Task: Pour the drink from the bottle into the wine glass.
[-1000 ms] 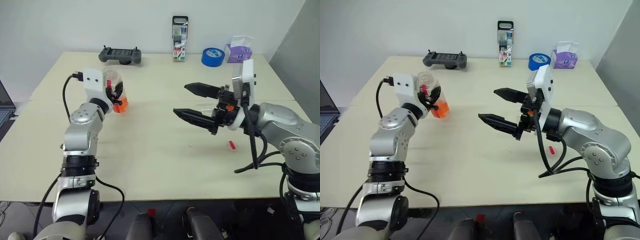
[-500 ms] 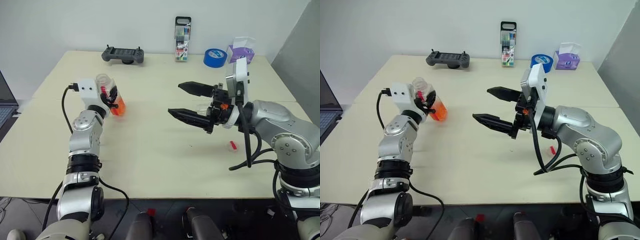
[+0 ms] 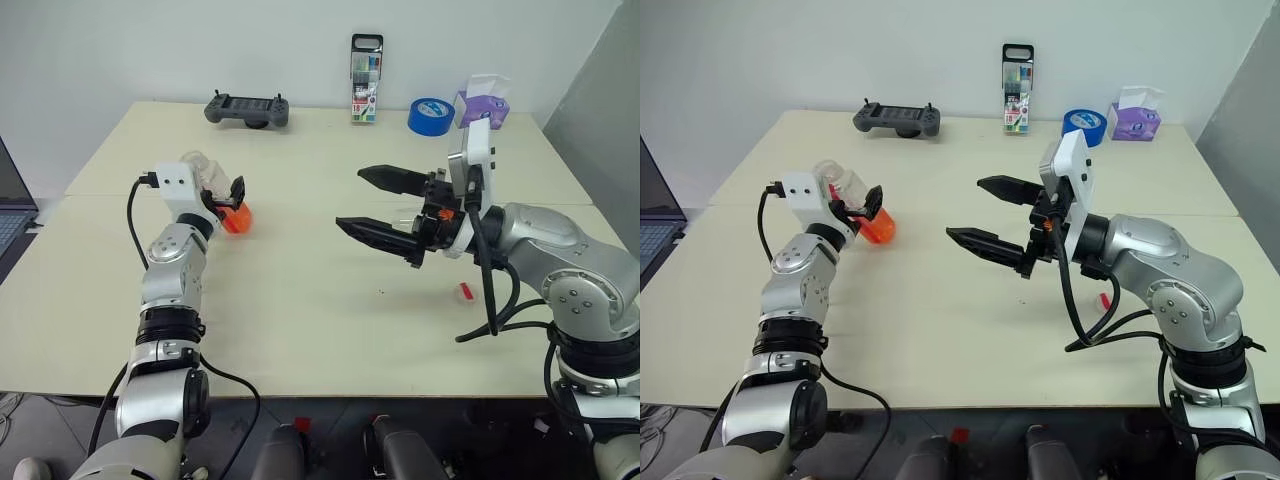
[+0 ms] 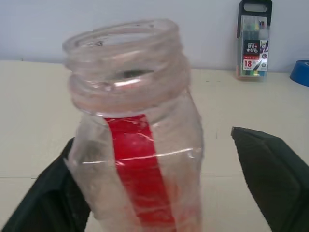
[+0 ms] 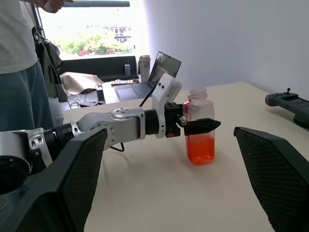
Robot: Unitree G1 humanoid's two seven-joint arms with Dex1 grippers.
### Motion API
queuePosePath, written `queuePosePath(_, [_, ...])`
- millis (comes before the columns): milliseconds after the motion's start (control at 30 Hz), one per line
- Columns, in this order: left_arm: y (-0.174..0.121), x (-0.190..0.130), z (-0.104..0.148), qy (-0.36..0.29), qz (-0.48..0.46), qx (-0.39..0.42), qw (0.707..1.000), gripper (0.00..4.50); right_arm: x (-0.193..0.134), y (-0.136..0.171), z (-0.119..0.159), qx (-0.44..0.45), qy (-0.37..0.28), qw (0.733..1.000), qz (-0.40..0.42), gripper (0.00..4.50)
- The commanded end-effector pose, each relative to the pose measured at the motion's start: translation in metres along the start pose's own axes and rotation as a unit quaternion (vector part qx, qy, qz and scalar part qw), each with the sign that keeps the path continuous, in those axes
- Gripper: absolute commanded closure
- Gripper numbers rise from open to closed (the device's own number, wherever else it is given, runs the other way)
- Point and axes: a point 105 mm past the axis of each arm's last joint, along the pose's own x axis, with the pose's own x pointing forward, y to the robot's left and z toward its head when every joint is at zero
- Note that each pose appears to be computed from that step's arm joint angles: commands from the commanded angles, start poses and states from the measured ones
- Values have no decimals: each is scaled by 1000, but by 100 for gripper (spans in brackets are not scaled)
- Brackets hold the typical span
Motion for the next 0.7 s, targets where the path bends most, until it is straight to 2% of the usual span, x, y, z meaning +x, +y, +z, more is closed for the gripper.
queuePosePath(33, [4,-4,8,-10,0,14,1000,2,-4,2,10,-21,-17,1000,-7,0])
queuePosePath(200, [1,-16,-3,4,-9,25,1000,2,-5,2,8,-16,-17,1000,-12,0])
queuePosePath(467, [6,-34,-5,15,8,31,999,2,-7,0,3,-15,-11,1000,-22,0])
queuePosePath(567, [4,-57,-18,47,5,36,998,2,-13,-1,-1,-15,-3,999,-33,0])
queuePosePath(700, [-5,-106,-43,123,-23,49,991,2,-33,-1,-17,-21,34,997,-68,0])
